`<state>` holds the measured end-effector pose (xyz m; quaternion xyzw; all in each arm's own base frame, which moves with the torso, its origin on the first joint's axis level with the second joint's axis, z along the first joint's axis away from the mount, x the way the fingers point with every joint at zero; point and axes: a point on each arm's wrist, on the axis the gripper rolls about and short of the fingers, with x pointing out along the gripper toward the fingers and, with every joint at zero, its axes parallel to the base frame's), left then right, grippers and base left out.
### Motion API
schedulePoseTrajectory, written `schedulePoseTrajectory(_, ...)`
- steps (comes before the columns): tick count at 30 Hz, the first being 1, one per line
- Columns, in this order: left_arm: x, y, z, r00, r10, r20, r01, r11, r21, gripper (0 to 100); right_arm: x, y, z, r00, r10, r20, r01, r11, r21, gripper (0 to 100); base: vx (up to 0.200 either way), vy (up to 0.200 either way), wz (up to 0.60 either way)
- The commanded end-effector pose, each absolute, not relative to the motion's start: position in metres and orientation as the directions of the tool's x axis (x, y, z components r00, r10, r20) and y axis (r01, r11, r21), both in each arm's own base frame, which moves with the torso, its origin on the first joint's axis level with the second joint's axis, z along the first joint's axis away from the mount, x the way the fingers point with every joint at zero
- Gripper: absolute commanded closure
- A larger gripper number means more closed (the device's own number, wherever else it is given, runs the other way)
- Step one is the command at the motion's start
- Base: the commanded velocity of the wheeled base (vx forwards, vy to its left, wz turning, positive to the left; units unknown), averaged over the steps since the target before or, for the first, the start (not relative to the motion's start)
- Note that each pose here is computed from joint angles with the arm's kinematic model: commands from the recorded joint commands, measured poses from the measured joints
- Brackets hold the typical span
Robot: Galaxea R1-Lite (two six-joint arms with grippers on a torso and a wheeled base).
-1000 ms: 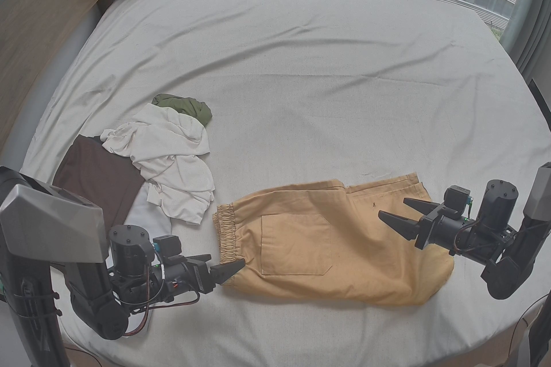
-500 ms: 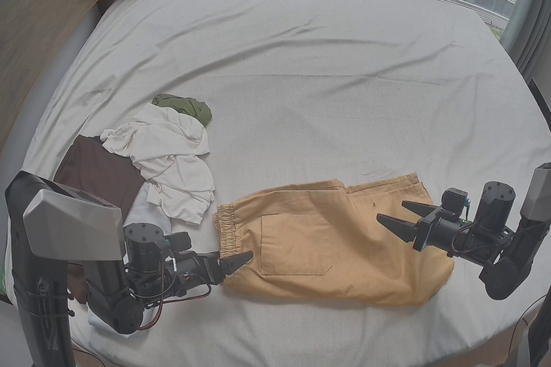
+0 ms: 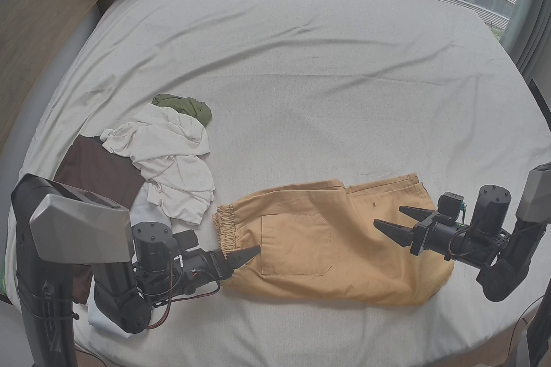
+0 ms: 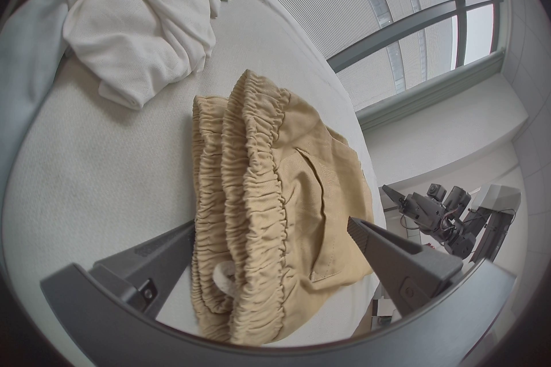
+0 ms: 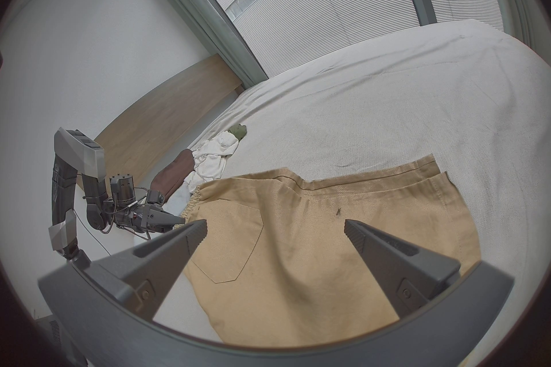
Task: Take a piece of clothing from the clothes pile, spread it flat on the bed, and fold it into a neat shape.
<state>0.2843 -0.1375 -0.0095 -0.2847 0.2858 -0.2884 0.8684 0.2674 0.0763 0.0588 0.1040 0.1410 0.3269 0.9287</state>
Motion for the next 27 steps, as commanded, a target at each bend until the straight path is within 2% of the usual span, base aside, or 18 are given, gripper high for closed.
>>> schedulePoseTrajectory(1,0.286,-0.141,-0.009,0.668,-0.671,-0.322,0.337,0.658,-0.673,0,0.267,0.077,0.058,0.745,0.637,-0.197,-0.578,0.764,0.286,0,0.000,0.000,0.00)
schedulePoseTrajectory(9,0.288,-0.141,-0.013,0.668,-0.668,-0.327,0.326,0.657,-0.680,0,0.268,0.077,0.054,0.742,0.638,-0.207,-0.576,0.764,0.291,0,0.000,0.000,0.00)
schedulePoseTrajectory(10,0.288,-0.141,-0.013,0.668,-0.668,-0.327,0.326,0.657,-0.680,100,0.268,0.077,0.053,0.741,0.638,-0.212,-0.575,0.764,0.293,0,0.000,0.000,0.00)
schedulePoseTrajectory(18,0.290,-0.140,-0.010,0.677,-0.665,-0.315,0.329,0.657,-0.678,100,0.268,0.077,0.052,0.739,0.637,-0.217,-0.573,0.765,0.295,0,0.000,0.000,0.00)
schedulePoseTrajectory(27,0.275,-0.128,0.020,0.692,-0.666,-0.278,0.353,0.648,-0.675,100,0.269,0.076,0.046,0.738,0.633,-0.233,-0.564,0.769,0.301,0,0.000,0.000,0.00)
